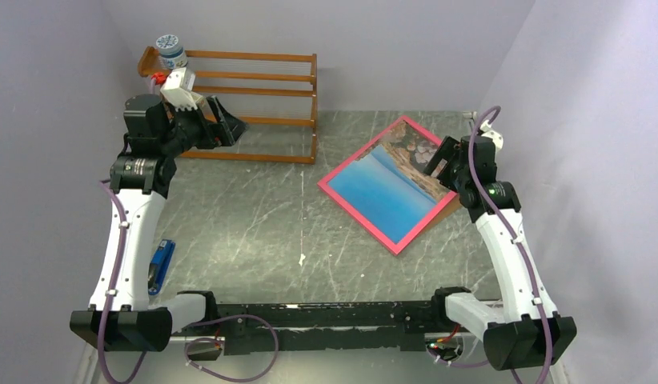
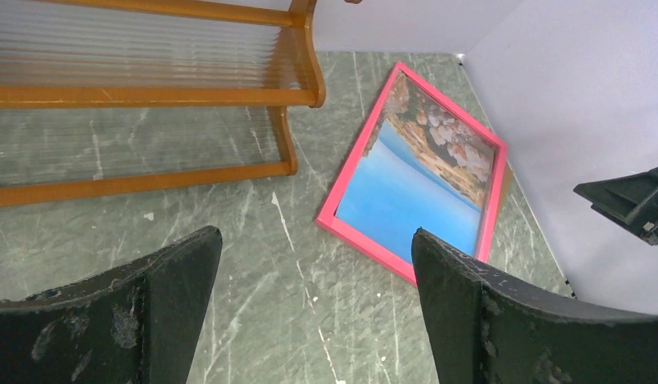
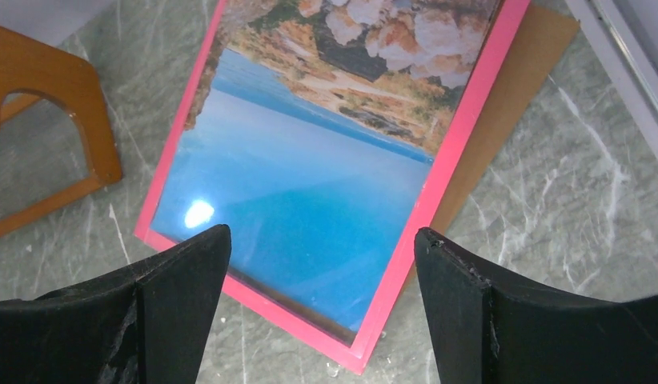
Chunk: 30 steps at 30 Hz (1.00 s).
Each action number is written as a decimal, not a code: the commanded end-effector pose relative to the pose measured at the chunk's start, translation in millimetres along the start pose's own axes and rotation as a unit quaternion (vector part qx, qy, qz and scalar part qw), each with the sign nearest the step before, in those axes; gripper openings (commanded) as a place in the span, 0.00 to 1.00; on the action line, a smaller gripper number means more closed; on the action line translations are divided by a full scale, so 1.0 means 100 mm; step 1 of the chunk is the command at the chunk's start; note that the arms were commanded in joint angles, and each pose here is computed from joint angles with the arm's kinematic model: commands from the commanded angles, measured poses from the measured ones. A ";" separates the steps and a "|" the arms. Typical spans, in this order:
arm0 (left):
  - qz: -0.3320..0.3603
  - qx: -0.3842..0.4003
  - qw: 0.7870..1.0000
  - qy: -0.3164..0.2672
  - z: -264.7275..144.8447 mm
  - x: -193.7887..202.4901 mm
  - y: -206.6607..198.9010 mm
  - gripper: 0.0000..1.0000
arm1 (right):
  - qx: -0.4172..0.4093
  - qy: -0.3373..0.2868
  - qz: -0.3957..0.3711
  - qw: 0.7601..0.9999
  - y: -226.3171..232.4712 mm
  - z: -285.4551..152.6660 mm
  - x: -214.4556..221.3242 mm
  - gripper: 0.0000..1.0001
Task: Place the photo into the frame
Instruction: Adjust the photo frame at the center of the board.
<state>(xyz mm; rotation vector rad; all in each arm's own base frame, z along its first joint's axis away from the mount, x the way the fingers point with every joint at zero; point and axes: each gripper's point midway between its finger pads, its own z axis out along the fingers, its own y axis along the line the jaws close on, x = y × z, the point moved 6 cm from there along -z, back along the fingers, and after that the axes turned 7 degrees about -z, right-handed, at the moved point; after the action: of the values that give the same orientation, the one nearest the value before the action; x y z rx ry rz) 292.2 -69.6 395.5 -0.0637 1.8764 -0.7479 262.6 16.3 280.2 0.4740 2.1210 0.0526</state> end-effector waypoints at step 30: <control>-0.103 0.012 0.976 0.191 0.47 1.29 0.02 0.87 | 0.030 0.229 0.177 0.957 -0.76 0.54 1.36 0.68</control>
<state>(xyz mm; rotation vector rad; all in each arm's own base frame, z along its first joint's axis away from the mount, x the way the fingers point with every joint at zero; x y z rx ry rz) 275.3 -123.5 282.3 -0.1267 2.2382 -0.9102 193.0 -18.2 122.2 1.0048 2.5578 0.1666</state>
